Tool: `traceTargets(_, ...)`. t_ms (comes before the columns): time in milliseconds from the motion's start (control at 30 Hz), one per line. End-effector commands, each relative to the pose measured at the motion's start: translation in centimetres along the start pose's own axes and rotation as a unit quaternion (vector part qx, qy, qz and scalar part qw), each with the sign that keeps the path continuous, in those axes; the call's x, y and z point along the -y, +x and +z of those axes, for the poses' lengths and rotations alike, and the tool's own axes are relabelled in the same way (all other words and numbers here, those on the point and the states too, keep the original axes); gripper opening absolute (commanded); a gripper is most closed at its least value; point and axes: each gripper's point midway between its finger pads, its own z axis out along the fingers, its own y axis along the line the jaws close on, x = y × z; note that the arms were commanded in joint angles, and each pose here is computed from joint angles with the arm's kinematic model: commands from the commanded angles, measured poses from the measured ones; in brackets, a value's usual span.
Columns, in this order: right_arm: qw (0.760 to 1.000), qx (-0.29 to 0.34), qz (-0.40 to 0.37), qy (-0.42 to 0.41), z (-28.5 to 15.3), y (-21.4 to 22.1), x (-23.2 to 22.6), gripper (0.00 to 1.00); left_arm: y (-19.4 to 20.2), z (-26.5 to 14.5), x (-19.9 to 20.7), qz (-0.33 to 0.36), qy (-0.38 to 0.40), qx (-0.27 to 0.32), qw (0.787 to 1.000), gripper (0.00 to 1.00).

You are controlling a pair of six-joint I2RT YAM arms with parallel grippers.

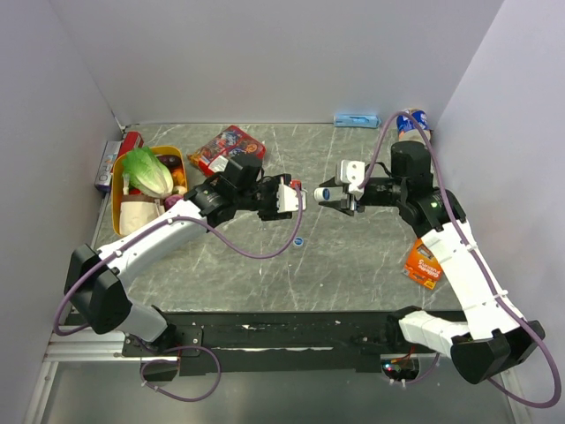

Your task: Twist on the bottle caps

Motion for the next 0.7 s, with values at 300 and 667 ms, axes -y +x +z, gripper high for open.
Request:
traceTargets(300,0.999,0.026,0.015,0.019,-0.2,-1.9,0.8,0.33,-2.1,0.0,-1.0,0.002,-0.01,0.034,0.999,0.01)
traceTargets(667,0.977,0.067,0.199,0.046,0.3,-3.7,1.7,0.01,-2.4,0.7,-0.7,-0.039,-0.051,0.05,0.997,0.01)
